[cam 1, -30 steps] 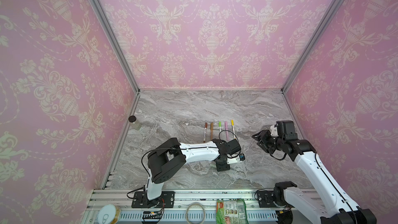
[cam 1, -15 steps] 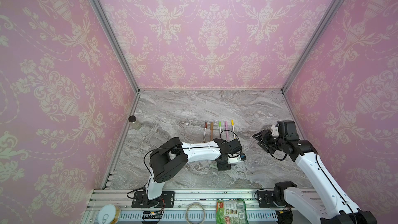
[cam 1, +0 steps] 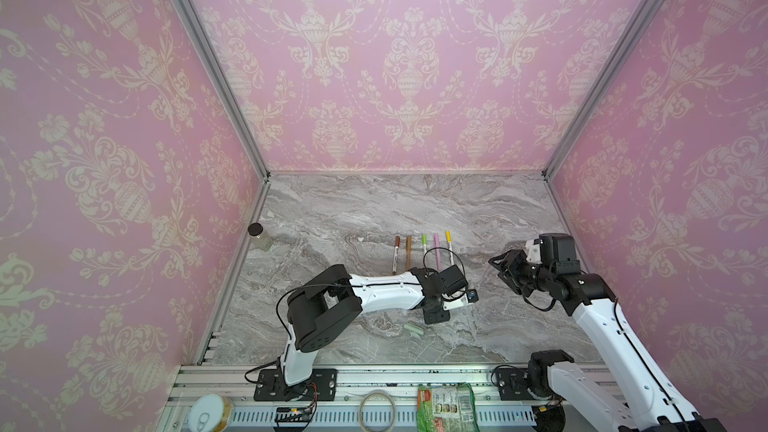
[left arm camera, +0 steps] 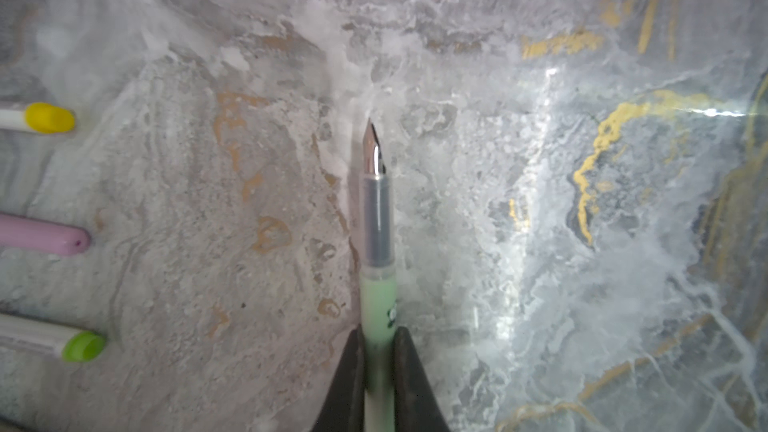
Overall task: Insert the pens into the pen caps
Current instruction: 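Raise the light green pen toward the right gripper while the right gripper approaches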
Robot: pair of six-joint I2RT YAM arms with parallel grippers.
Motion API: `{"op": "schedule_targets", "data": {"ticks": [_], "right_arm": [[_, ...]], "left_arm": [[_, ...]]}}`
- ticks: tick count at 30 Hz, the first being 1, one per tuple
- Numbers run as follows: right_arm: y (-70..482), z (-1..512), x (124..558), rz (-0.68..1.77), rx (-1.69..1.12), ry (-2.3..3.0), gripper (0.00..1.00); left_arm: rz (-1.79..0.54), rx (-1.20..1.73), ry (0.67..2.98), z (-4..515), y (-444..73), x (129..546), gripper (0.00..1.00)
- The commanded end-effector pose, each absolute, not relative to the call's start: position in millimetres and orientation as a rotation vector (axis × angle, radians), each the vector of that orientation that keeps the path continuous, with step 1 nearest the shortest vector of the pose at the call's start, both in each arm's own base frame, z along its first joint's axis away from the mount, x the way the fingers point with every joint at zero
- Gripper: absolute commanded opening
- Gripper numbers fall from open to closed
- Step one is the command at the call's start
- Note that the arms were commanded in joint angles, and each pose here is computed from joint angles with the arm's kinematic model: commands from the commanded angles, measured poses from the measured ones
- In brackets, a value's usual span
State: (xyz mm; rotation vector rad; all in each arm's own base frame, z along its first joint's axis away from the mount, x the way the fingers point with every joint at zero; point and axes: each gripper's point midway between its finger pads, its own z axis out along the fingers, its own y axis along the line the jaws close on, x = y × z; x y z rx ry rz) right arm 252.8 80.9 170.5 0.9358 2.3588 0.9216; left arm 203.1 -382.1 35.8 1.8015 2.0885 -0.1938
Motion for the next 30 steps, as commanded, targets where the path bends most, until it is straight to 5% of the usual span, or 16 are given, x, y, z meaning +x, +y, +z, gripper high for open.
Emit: {"op": "schedule_targets", "data": {"ticks": [1, 14, 30], "right_arm": [[88, 206, 261, 1.016, 0.780, 2.236, 0.54], [123, 332, 237, 1.195, 0.174, 1.895, 0.64], [168, 295, 259, 1.193, 0.119, 2.025, 0.65]], "left_arm": [[-0.321, 1.566, 2.022, 104, -392, 228, 0.03], [-1.308, 0.837, 2.036, 240, -387, 248, 0.02], [-1.450, 0.754, 2.005, 255, -388, 243, 0.01]]}}
